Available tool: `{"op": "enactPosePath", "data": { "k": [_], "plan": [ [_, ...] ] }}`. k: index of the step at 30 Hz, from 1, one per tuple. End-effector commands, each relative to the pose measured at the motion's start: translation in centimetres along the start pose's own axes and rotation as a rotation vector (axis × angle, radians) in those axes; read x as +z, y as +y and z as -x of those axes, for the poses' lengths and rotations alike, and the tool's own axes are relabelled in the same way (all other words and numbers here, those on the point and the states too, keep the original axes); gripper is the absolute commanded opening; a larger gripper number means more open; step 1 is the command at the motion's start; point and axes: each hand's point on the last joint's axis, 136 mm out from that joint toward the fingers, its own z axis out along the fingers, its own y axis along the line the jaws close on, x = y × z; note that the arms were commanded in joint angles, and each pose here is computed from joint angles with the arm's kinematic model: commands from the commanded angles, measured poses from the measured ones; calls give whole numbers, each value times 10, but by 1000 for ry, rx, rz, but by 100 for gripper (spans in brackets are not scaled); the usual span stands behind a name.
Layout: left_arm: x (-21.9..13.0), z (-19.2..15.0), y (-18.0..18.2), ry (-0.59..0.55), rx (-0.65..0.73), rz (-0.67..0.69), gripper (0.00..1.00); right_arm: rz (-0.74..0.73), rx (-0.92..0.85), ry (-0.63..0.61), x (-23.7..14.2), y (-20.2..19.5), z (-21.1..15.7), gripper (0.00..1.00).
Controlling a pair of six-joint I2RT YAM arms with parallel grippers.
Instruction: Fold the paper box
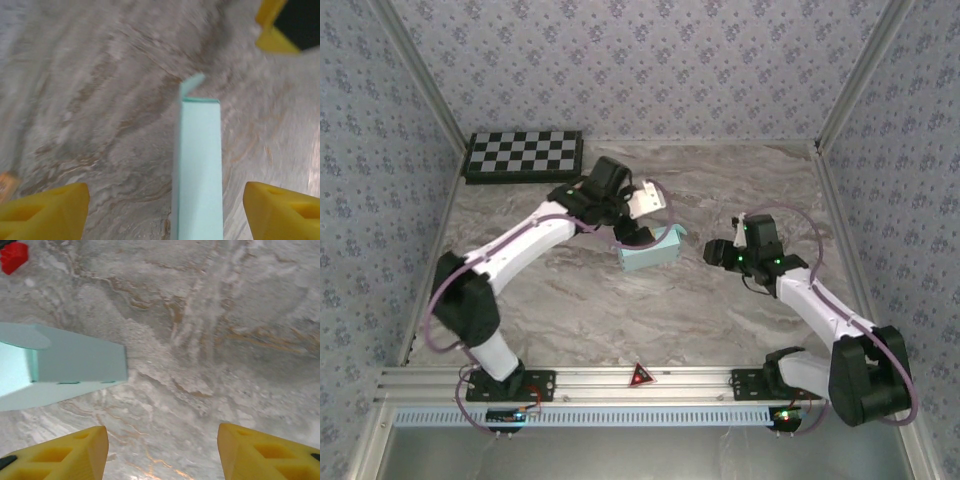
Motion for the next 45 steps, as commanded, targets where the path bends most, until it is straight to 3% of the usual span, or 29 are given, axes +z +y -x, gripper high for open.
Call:
{"op": "enactPosePath", "data": {
  "k": [1, 5, 10, 16, 19, 25, 28, 30, 34, 45],
  "plan": [
    [-41, 18, 36, -148, -285, 180, 80, 108, -84, -32, -4, 32, 25, 61],
    [-76, -13, 54, -174, -587, 328, 80, 133, -159, -21, -1, 45, 39, 61],
    [-85, -70, 38, -123, -910, 363, 77, 129, -211, 24, 7, 51, 47, 59],
    [-73, -157, 13, -14, -1270, 471, 55, -32, -128, -13, 16, 21, 61, 54],
    [-56, -173, 1, -30, -1380, 439, 45, -97, -79, 9, 25, 6, 59, 48],
    [-18, -190, -12, -15, -1478, 354, 24, -62, -31, 52, 49, 7, 53, 32],
    [-2, -191, -14, -10, -1504, 314, 19, -21, -1, 74, 60, 10, 48, 23],
    [9, -192, -15, -10, -1517, 289, 16, 11, 16, 96, 69, 13, 43, 20],
    [26, -191, -14, -11, -1532, 244, 0, 66, 39, 129, 80, 19, 34, 17],
    [52, -179, -5, -34, -1547, 144, 0, 166, 38, 187, 90, 37, 14, 15]
  ]
}}
